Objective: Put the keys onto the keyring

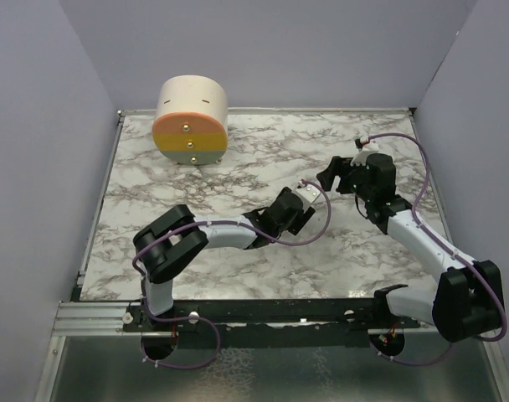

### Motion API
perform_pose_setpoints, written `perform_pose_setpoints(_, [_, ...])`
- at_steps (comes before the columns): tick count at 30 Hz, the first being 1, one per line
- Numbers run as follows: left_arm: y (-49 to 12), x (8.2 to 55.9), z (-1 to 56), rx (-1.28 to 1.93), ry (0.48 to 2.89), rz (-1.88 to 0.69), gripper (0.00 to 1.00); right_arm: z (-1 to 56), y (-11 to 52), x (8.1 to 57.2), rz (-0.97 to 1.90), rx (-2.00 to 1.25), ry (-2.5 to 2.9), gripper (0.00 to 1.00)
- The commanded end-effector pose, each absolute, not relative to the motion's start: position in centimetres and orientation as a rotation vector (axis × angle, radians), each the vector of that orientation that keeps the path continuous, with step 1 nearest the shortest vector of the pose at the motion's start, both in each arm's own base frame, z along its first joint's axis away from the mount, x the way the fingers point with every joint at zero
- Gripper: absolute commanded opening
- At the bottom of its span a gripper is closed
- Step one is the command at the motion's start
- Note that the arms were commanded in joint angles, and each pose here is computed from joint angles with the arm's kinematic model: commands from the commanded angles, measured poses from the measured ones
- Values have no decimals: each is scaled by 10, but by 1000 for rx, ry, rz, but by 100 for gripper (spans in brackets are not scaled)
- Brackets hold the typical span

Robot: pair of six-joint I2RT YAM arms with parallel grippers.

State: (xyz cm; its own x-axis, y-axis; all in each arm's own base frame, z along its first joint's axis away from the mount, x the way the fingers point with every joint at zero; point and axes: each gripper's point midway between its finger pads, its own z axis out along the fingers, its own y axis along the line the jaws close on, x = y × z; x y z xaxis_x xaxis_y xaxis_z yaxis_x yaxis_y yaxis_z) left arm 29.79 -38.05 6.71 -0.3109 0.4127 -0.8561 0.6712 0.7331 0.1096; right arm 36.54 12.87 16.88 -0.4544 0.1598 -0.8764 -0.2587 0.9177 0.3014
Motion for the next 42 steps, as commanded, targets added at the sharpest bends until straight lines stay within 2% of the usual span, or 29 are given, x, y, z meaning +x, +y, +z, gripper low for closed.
perform_pose_setpoints(1, [-373,308,58,752,1994,-191,62,181,125,366,461,-38,1950,79])
perform_pose_setpoints(10, [-372,304,48,706,2025,-142,60,181,124,366,457,-28,1950,78])
perform_pose_setpoints(20, [-371,300,38,708,2042,-128,52,182,122,366,452,-25,1950,79])
perform_pose_setpoints(42, [-365,297,25,790,2017,-113,43,181,122,365,447,-27,1952,79])
